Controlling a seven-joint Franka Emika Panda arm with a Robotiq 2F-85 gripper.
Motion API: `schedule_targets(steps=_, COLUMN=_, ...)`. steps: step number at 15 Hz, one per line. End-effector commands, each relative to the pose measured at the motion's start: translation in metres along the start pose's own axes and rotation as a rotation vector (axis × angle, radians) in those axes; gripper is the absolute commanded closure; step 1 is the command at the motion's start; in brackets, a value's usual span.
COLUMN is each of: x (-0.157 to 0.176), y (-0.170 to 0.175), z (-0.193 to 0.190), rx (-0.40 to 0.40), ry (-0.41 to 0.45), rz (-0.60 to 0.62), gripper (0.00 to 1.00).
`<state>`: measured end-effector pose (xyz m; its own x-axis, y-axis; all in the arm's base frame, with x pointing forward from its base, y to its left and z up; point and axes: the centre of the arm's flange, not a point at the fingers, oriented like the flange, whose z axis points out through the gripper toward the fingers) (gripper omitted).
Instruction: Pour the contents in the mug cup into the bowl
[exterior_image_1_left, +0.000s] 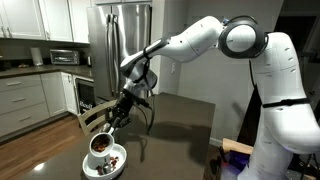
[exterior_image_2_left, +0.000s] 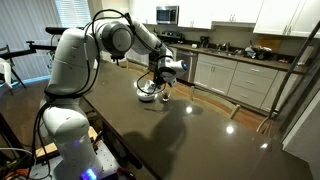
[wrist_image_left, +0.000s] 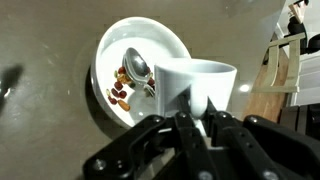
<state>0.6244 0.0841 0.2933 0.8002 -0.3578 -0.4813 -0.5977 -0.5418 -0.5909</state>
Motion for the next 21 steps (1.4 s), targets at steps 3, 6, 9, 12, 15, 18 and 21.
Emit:
schedule_targets(steps=3, x=-0.031, y=-0.004, z=-0.016, rx=0.037, ry=0.038, rz=-0.108, gripper=0.96)
schedule_targets(steps=6, x=-0.041, y=-0.004, z=-0.018, rx=0.039, ry=0.024, rz=-0.142, gripper=0.96)
schedule_targets(steps=9, x=-0.026, y=-0.006, z=-0.011, rx=0.006, ry=0.016, rz=-0.116, gripper=0.84)
schedule_targets(steps=12, x=-0.028, y=-0.005, z=-0.010, rx=0.005, ry=0.014, rz=-0.119, gripper=0.96)
schedule_targets(steps=15, x=-0.030, y=-0.006, z=-0.004, rx=0.003, ry=0.017, rz=-0.166, gripper=0.96)
schedule_targets(steps=18, x=-0.036, y=-0.010, z=-0.001, rx=0.009, ry=0.013, rz=-0.221, gripper=0.96)
schedule_targets(steps=21, x=-0.040, y=-0.013, z=0.003, rx=0.022, ry=0.003, rz=-0.301, gripper=0.96)
